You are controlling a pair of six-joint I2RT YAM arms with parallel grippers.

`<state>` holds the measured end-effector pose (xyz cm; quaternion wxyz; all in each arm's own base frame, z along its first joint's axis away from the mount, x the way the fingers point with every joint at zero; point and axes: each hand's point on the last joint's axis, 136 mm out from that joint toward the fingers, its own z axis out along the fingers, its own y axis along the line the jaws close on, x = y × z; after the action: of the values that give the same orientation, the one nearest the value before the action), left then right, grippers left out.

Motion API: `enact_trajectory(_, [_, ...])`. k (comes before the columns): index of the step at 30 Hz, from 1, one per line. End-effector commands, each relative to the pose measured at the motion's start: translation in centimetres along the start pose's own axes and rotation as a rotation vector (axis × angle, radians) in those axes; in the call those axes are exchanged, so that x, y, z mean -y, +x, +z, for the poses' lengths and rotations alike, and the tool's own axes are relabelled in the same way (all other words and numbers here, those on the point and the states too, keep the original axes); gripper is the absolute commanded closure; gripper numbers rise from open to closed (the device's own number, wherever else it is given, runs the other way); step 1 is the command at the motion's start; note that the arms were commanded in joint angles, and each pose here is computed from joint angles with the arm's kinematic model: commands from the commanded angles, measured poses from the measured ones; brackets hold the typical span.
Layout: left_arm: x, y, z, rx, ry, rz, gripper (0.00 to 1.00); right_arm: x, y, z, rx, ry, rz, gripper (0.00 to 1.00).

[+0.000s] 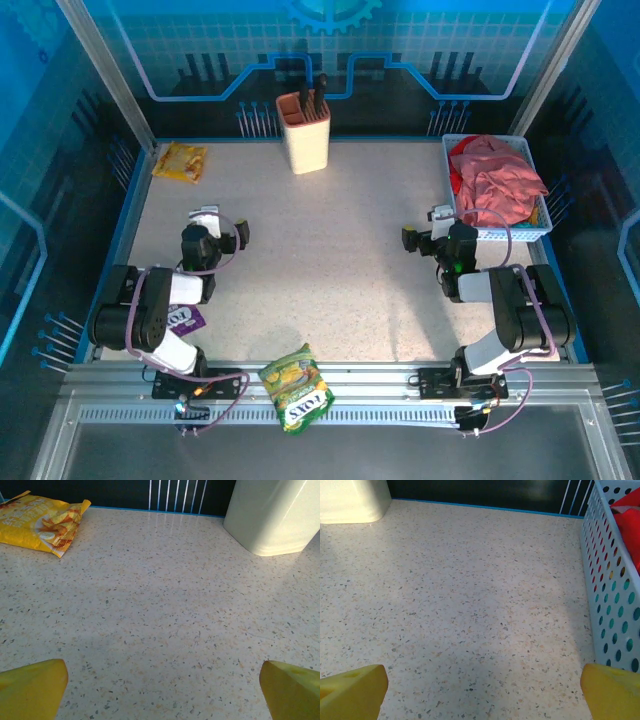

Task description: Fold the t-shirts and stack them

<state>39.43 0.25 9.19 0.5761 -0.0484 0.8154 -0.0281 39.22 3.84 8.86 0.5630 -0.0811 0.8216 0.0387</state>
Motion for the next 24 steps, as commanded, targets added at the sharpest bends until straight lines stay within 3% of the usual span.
enact_trajectory(1, [-0.07, -0.45, 0.26, 0.012, -0.009, 0.005, 0.01, 0.43, -1.04, 0.18, 0.032, 0.006, -0.003, 0.00])
enact_trajectory(24, [0.06, -0.37, 0.31, 0.009, -0.016, 0.018, 0.01, 0.43, -1.07, 0.21, 0.031, 0.009, -0.004, 0.00])
